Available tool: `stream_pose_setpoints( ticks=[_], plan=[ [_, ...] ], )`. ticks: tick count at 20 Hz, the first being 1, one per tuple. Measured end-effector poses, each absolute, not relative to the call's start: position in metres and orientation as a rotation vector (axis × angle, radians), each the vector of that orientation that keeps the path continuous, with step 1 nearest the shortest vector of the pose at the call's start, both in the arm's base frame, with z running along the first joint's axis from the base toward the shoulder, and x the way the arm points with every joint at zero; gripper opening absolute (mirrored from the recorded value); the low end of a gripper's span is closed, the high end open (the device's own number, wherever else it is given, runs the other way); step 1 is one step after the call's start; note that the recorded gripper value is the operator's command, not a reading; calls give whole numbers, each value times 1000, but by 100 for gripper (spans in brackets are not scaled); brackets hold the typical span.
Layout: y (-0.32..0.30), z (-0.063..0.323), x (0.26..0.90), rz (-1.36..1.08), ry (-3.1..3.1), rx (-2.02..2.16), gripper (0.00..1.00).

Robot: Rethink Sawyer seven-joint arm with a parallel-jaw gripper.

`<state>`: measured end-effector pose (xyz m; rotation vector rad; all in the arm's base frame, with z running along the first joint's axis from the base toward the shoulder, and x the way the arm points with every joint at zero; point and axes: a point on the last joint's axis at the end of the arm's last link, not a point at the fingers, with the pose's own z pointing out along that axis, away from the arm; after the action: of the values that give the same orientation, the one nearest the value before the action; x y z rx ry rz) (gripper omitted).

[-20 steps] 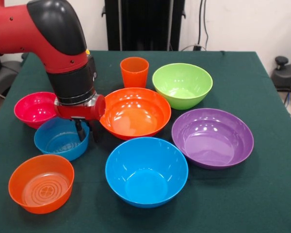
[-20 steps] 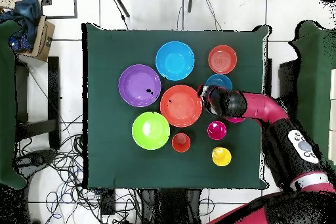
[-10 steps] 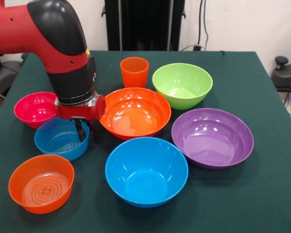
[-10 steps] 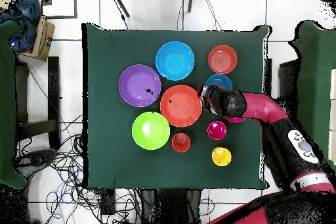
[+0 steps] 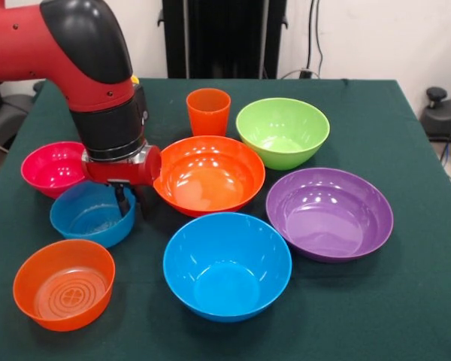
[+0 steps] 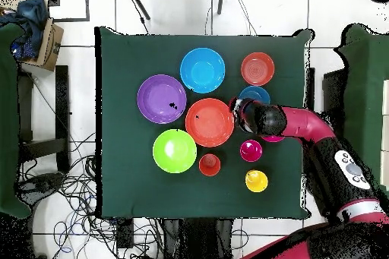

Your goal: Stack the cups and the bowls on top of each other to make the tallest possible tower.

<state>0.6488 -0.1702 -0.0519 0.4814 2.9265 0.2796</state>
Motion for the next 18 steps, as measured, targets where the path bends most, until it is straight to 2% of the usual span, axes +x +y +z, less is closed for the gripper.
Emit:
stream_pose_setpoints(
  ticks=[18],
  plan=[
    [-192, -22, 654, 232, 2945, 487, 0]
  ],
)
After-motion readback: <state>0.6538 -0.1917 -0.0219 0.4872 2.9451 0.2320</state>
